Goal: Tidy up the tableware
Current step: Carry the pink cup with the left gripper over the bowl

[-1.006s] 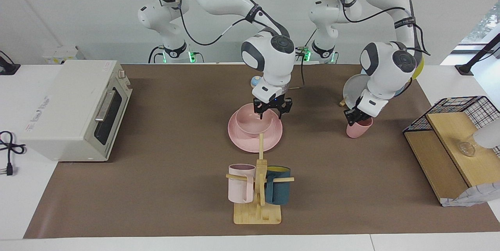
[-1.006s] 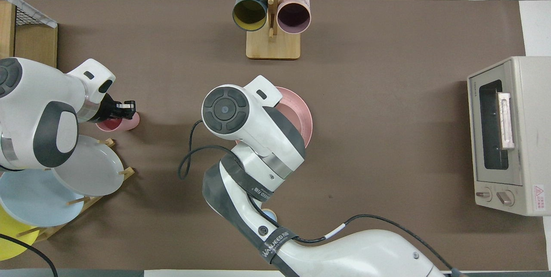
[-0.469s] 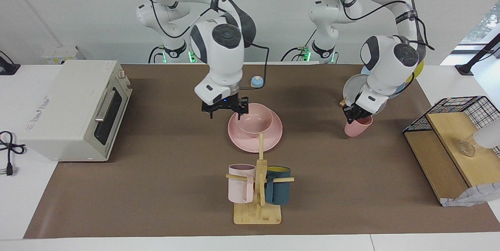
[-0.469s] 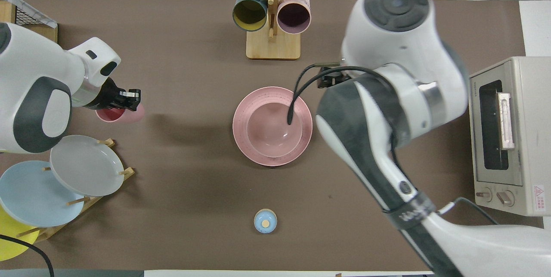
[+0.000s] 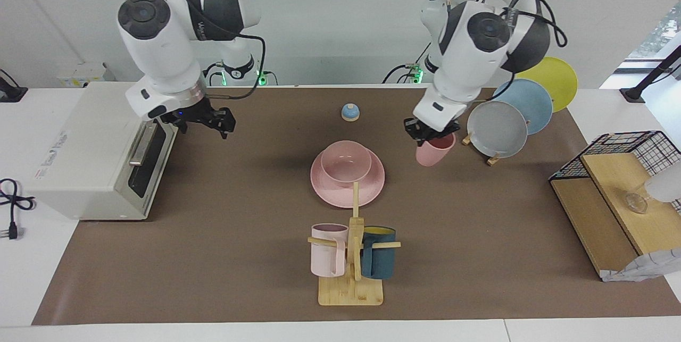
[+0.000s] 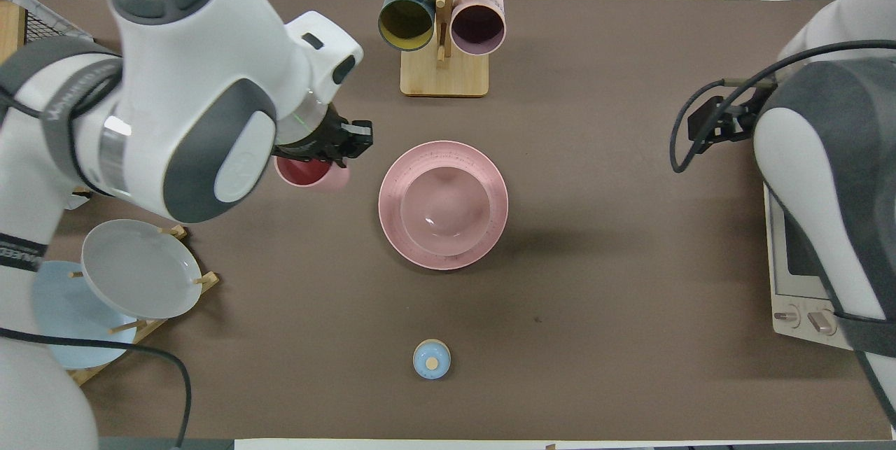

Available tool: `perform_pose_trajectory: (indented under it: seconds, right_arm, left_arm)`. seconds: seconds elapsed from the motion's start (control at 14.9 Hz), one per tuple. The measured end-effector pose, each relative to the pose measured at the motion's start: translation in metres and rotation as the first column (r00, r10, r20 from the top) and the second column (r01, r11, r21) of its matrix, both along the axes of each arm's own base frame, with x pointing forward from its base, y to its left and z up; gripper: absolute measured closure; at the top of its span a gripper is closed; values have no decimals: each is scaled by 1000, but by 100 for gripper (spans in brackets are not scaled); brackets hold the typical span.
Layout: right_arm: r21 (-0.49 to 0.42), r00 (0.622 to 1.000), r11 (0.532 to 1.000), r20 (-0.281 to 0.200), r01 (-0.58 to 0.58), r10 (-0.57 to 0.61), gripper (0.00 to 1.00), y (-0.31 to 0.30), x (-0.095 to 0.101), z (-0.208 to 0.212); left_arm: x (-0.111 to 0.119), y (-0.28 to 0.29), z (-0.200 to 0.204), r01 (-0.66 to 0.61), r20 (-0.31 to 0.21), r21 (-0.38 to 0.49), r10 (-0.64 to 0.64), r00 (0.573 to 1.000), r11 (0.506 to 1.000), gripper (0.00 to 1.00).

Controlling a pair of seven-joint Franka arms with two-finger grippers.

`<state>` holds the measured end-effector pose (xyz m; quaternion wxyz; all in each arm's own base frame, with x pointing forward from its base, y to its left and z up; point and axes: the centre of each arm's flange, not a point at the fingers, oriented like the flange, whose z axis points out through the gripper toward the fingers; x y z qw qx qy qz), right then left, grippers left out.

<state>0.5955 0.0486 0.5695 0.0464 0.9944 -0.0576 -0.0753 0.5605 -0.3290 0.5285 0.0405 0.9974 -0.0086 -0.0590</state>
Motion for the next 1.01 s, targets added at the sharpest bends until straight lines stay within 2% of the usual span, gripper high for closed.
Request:
perform_pose_trajectory:
  seconds: [0.2,0.47,0.6,0.74,1.01]
  right_arm:
    - [5,1000,1000,-1,-2,2,0,-31,-15,16]
    - [16,1000,1000,-8,-5,5,0,-57,-32,24]
    - [23,1000,1000,3,-14,13,0,-61,-41,31]
    - [31,996,996,48,-78,76,0,-67,-39,36]
    - [68,995,994,61,-89,85,0,-80,-37,34]
  left_arm:
    - [-12,-59,-11,-36,-5,-7,36,999,999,95]
    - [-32,-118,-47,-85,-12,4,85,996,996,95]
    - [-32,-127,-63,-110,-14,12,110,994,994,95]
    - [-29,-130,-74,-145,-10,11,145,989,989,95]
    - [-25,-131,-98,-190,4,0,190,982,982,95]
